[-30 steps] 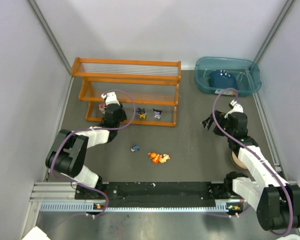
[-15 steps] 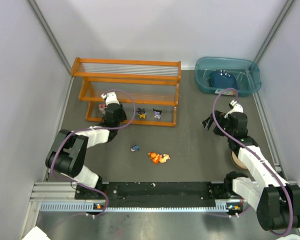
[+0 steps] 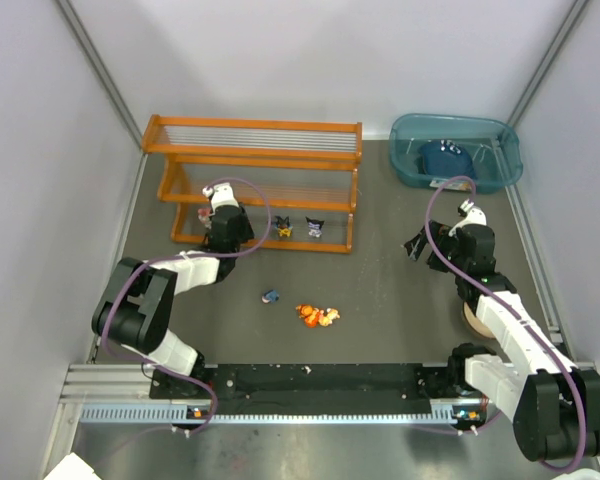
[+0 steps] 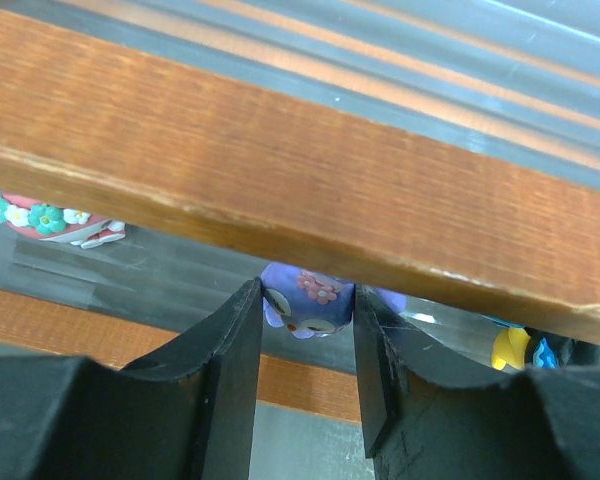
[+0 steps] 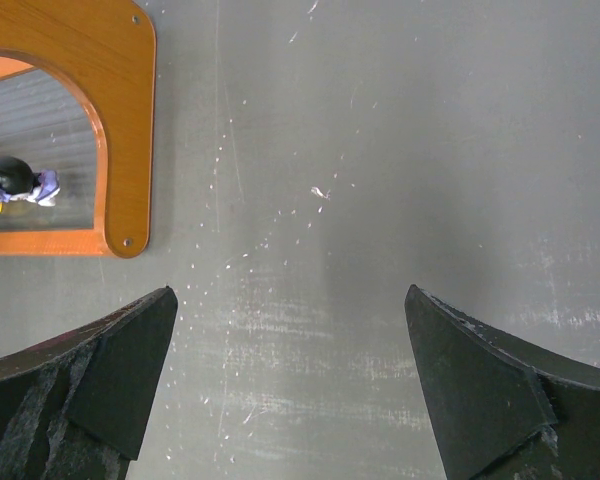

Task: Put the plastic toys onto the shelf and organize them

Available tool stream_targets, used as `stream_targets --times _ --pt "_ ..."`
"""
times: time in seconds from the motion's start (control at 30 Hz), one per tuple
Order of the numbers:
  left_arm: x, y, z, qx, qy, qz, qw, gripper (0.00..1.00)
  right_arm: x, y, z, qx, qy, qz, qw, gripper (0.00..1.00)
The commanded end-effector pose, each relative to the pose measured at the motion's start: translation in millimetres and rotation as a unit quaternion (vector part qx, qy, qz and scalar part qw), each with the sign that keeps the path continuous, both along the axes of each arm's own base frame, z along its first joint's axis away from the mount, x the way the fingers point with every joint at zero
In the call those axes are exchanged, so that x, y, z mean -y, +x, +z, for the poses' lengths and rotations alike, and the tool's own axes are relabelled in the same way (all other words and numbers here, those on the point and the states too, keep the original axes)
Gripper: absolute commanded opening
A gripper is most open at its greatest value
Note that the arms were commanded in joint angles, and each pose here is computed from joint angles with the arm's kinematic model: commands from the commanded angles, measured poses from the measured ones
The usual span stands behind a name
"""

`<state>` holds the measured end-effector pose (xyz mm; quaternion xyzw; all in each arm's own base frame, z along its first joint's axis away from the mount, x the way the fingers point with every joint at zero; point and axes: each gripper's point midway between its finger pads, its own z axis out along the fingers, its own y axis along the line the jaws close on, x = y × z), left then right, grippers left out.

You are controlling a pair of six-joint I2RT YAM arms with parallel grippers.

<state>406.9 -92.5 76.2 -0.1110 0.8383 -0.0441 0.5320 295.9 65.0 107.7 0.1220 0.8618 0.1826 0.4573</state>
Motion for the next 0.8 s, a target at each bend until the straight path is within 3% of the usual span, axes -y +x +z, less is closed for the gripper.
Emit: stream_targets --times 0.0,0.77 --pt "2.7 7.3 7.9 0.01 -0.002 0.003 1.0 0.24 -4.5 4.8 12.5 0.028 0.0 0.011 1.0 0.99" --pt "10.0 6.4 9.4 0.012 0.004 -0.018 1.0 0.36 -4.5 4.5 12.2 0.028 0.0 0.011 1.0 0.99"
